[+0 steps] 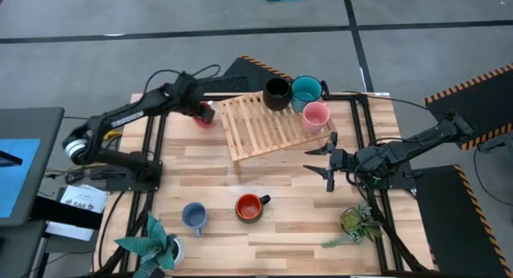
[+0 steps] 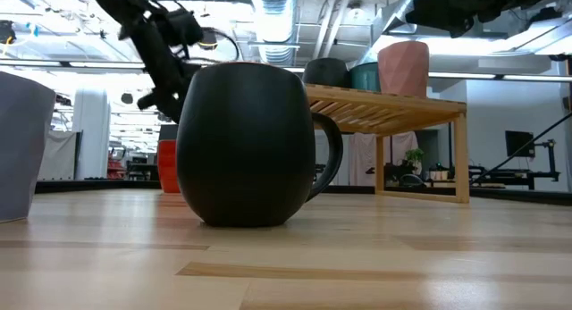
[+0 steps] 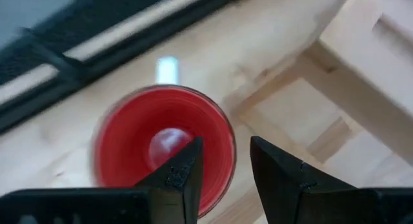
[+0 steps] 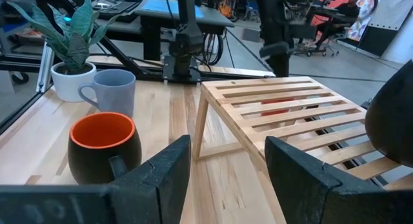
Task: Place coffee mugs
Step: Put the red mug on the shelf
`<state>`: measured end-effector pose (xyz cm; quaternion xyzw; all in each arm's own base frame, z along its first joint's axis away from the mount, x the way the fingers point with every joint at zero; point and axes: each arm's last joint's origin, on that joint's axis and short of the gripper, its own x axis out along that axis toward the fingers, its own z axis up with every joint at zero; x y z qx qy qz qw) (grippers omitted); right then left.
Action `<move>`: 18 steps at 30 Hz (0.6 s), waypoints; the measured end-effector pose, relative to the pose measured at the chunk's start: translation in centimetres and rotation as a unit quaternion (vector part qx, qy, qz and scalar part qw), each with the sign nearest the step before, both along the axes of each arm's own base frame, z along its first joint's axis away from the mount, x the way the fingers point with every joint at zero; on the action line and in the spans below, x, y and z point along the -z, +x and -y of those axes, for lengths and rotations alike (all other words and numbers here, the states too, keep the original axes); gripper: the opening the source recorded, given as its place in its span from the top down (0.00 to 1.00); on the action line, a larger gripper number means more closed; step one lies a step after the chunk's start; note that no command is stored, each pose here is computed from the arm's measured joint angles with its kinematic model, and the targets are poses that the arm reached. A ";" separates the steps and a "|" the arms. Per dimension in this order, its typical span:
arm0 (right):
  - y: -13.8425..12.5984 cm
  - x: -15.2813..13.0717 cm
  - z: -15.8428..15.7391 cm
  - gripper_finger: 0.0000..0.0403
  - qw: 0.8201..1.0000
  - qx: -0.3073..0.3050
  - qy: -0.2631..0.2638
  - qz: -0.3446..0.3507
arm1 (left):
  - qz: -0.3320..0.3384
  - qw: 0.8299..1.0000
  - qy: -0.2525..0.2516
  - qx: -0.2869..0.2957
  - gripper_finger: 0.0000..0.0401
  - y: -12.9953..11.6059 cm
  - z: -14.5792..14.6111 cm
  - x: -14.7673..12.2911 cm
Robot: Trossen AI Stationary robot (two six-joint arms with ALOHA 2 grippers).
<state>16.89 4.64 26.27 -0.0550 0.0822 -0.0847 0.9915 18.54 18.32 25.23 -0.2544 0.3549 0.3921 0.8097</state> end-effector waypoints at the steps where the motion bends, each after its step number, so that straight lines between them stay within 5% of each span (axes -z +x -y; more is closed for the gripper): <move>1: 0.0 0.0 0.0 0.45 1.000 0.000 0.000 0.000 | -0.007 1.000 -0.006 0.006 0.72 0.3 -0.2 0.4; 18: 0.0 0.1 0.0 0.45 1.000 0.000 -0.002 -0.006 | -0.087 0.996 -0.033 0.007 0.72 1.3 -1.4 3.4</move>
